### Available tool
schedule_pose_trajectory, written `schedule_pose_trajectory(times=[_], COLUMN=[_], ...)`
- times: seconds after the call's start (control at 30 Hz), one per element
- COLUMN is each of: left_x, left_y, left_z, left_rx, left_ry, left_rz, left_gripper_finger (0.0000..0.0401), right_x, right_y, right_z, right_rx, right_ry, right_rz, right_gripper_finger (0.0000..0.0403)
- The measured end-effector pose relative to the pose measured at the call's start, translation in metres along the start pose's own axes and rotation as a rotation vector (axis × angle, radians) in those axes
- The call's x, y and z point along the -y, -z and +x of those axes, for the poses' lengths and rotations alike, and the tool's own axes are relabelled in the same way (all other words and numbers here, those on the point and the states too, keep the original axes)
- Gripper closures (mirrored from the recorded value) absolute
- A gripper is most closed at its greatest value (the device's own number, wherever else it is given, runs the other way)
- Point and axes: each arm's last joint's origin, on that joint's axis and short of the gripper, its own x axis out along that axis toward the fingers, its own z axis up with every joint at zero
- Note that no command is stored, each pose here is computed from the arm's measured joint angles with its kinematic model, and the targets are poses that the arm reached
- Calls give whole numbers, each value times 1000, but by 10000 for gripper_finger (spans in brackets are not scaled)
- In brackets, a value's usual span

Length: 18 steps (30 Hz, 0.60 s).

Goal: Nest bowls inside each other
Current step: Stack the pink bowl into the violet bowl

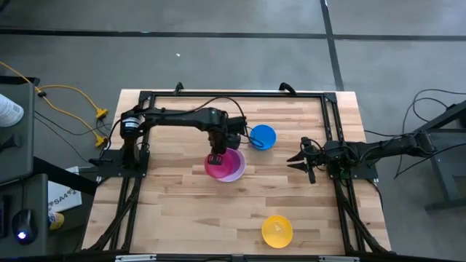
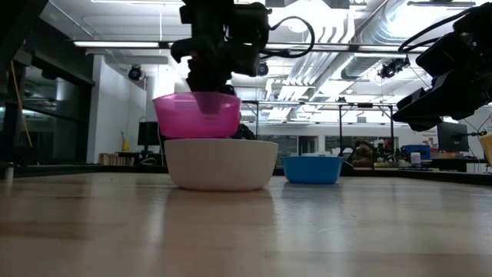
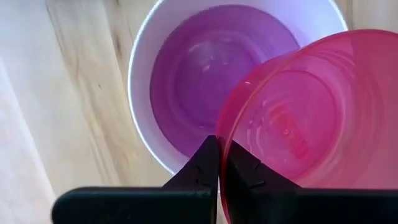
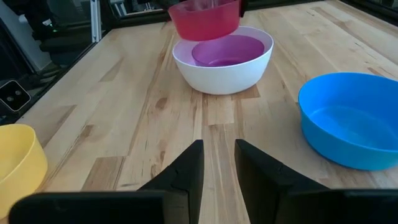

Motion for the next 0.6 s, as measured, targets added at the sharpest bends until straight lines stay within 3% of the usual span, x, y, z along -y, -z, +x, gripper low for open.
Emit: schedule_pose_trajectory(times=[0.4, 0.6], left_x=[-1, -6], left_y=[-7, -21], left_z=[-11, -10], left_rx=[23, -62], left_ry=[-51, -39], left_rz=[55, 55], left_gripper_finger=[401, 401], right_x=[0, 0], right_y=[0, 0], right_z=[0, 0], right_rx=[0, 1], right_ry=[0, 0], right_rz=[0, 0], right_gripper_finger=[319, 319])
